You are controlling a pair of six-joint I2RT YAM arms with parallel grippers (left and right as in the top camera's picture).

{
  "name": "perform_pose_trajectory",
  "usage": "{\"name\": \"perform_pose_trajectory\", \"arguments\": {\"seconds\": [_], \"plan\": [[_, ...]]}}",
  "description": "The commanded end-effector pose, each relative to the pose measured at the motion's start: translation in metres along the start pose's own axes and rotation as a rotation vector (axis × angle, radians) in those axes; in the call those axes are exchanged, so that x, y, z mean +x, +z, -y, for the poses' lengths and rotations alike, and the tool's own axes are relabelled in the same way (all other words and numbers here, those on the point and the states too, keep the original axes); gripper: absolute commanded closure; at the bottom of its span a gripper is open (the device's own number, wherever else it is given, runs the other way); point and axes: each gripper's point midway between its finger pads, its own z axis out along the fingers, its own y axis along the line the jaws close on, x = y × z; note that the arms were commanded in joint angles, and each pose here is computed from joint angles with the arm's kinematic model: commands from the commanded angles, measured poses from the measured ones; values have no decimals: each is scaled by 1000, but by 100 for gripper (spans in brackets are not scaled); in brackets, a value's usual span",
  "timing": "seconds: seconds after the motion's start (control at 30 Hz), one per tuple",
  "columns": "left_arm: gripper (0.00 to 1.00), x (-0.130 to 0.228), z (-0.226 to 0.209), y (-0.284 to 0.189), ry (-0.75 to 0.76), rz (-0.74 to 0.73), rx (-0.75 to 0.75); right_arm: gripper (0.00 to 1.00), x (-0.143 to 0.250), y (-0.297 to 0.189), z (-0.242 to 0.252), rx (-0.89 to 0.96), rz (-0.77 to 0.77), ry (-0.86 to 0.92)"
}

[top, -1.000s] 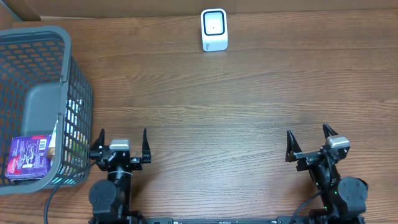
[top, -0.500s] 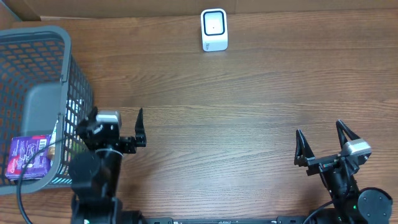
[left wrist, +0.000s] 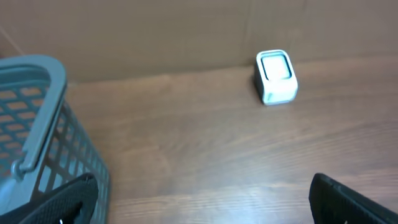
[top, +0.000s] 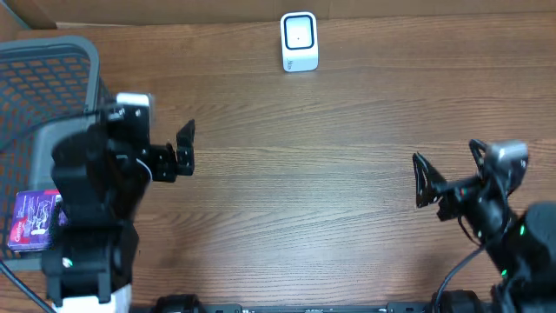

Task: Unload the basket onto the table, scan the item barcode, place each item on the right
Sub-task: 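Raise the left gripper and reach into the grey basket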

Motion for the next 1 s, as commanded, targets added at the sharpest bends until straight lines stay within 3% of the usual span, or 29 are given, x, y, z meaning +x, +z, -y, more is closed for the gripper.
{"name": "perform_pose_trajectory", "arguments": {"seconds": [0.0, 0.23, 0.37, 0.63, 0.73, 0.97], "plan": [[0, -26, 6, -6, 1, -20, 41, 0, -21, 8, -7, -35, -59, 1], [0, -47, 25, -22, -26, -160, 162, 0, -36, 25, -11, -51, -323, 64], [0, -36, 12, -21, -29, -220, 84, 0, -45, 28, -11, -46, -420, 94], [0, -34, 26, -20, -109, -239, 159, 0, -39, 46, -21, -125, -509, 147], [0, -38, 8, -23, -205, -229, 67, 0, -36, 48, -20, -122, -525, 152], [0, -30, -90, -58, -478, -194, -314, 0, -31, 47, -19, -118, -547, 152]]}}
